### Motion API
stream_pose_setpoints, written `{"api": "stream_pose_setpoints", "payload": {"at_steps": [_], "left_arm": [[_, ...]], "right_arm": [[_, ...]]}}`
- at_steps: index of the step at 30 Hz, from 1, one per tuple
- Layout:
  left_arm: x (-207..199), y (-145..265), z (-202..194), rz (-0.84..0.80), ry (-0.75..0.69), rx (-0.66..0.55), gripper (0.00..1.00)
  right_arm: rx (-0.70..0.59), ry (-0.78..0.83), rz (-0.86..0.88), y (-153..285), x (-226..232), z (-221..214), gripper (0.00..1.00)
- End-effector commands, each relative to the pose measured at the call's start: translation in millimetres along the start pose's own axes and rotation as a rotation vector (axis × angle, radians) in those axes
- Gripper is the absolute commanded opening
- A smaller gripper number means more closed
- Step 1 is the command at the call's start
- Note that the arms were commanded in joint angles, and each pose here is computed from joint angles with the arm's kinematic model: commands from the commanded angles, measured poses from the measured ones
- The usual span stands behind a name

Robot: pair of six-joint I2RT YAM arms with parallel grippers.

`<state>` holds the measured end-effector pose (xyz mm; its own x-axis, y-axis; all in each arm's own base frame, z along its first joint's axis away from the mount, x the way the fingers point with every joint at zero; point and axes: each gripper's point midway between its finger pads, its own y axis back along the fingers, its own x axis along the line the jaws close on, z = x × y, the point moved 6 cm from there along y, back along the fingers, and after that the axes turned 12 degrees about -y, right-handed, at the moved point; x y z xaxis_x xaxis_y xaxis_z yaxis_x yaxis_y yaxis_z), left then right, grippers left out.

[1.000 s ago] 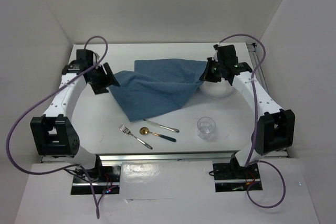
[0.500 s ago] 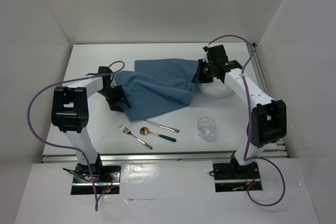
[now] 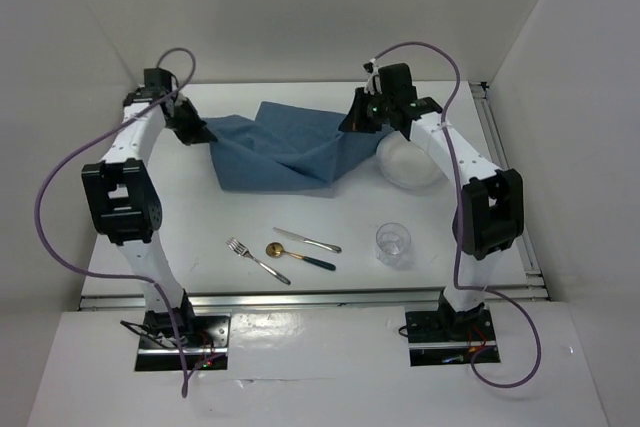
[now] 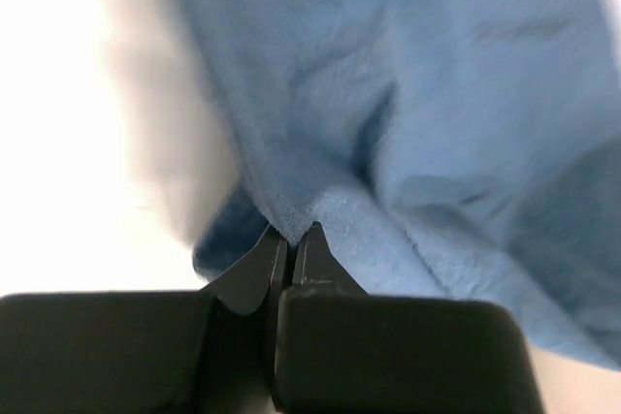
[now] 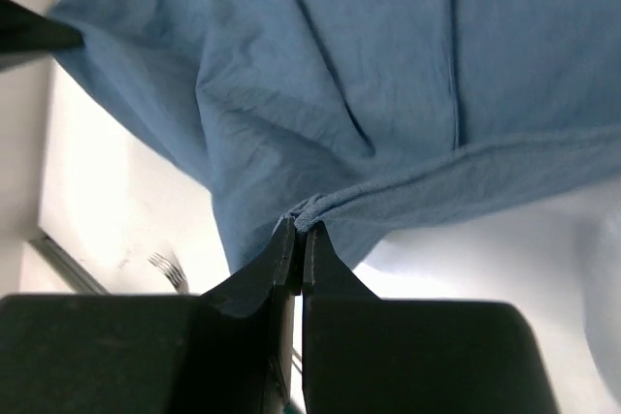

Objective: Set the dinner table for one person

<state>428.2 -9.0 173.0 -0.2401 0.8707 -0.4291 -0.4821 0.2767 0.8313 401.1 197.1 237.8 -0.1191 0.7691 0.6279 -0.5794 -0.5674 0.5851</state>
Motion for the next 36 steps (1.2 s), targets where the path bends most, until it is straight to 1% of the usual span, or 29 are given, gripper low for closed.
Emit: {"api": "stream_pose_setpoints", "payload": {"at_steps": [1,3,6,7,9,10,11,12,13,14,15,16,18,19,20,22,23,25,26,27,28,29,30,31,32,33,34,35,36], "left_arm": [[-3.1,63.0,37.1,0.013,0.033,-0.145,0.00],[0.4,81.4,39.4,0.026,0.033,-0.175,0.00],[9.2,86.0,23.2,0.080,0.018,-0.168,0.00],[15.4,88.1,3.6,0.104,0.029,-0.144,0.00],[26.2,88.1,-15.2,0.127,0.037,-0.127,0.01],[33.4,84.4,-36.8,0.137,0.040,-0.090,0.18],[35.9,82.2,-43.5,0.139,0.042,-0.082,0.34],[40.1,80.1,-49.6,0.158,0.047,-0.071,0.48],[46.4,79.0,-51.7,0.177,0.047,-0.065,0.60],[47.5,79.0,-51.5,0.186,0.047,-0.067,0.79],[46.7,79.5,-47.1,0.186,0.036,-0.066,0.80],[45.2,79.8,-41.0,0.184,0.033,-0.076,0.80],[39.3,83.9,-23.3,0.178,0.027,-0.098,0.80],[34.1,91.0,-9.1,0.179,0.024,-0.143,0.79],[34.1,90.6,-3.4,0.186,0.022,-0.153,0.79],[37.2,82.8,7.5,0.211,0.047,-0.158,0.74],[33.1,85.0,18.2,0.203,0.057,-0.184,0.74],[40.2,70.1,26.5,0.241,0.098,-0.165,0.71],[37.9,71.5,31.8,0.241,0.111,-0.163,0.71],[43.2,68.3,36.6,0.255,0.133,-0.167,0.71],[44.2,64.7,39.2,0.256,0.134,-0.164,0.71],[46.7,57.8,44.3,0.266,0.144,-0.162,0.73],[52.4,56.0,45.1,0.275,0.158,-0.151,0.73],[53.6,52.5,46.6,0.277,0.159,-0.146,0.74],[61.0,54.3,53.5,0.282,0.174,-0.160,0.76],[65.6,42.6,53.7,0.289,0.192,-0.138,0.76],[73.9,39.7,56.3,0.297,0.208,-0.134,0.76],[80.7,40.5,64.6,0.291,0.222,-0.148,0.77],[90.8,27.0,63.9,0.297,0.253,-0.111,0.77]], "right_arm": [[-0.067,0.093,0.202,-3.1,49.4,26.2,0.00],[-0.052,0.120,0.211,-7.5,53.1,18.1,0.00],[-0.021,0.136,0.150,-10.9,41.2,-18.9,0.00],[0.005,0.128,0.122,-6.4,26.5,-43.5,0.00],[0.029,0.122,0.077,-0.3,10.5,-70.2,0.00],[0.015,0.135,0.085,11.7,13.4,-78.3,0.00],[0.064,0.123,0.046,11.0,-4.0,-102.7,0.05],[0.077,0.116,0.023,15.2,-10.5,-110.1,0.32],[0.088,0.123,0.016,23.9,-12.7,-115.3,0.56],[0.093,0.127,-0.003,26.4,-14.4,-120.8,0.74],[0.091,0.137,-0.018,29.7,-16.0,-120.9,0.89],[0.104,0.131,-0.046,33.7,-19.5,-123.8,0.91],[0.045,0.154,-0.057,42.0,-9.3,-106.8,0.91],[0.027,0.158,-0.059,44.2,-5.2,-100.6,0.90],[-0.005,0.174,-0.050,47.4,5.3,-87.3,0.88],[-0.036,0.173,-0.052,45.9,12.1,-71.3,0.83],[-0.046,0.168,-0.064,38.2,14.7,-58.3,0.73],[-0.039,0.160,-0.067,24.5,16.7,-46.2,0.63],[-0.017,0.154,-0.083,6.1,18.6,-36.4,0.58],[-0.012,0.153,-0.086,-3.6,20.1,-30.8,0.48],[-0.012,0.153,-0.086,-14.6,21.4,-24.8,0.45],[0.030,0.127,-0.106,-38.3,13.4,-27.3,0.42],[-0.010,0.139,-0.077,-43.6,27.2,-8.8,0.40],[-0.017,0.128,-0.072,-52.6,29.7,-2.9,0.40],[0.002,0.103,-0.095,-74.6,17.4,-2.0,0.40],[-0.031,0.105,-0.056,-78.5,31.4,13.8,0.40],[-0.037,0.107,-0.052,-87.7,31.8,18.2,0.40],[-0.016,0.082,-0.076,-111.3,16.5,16.9,0.47],[-0.062,0.098,-0.025,-114.7,31.9,34.8,0.54]]}}
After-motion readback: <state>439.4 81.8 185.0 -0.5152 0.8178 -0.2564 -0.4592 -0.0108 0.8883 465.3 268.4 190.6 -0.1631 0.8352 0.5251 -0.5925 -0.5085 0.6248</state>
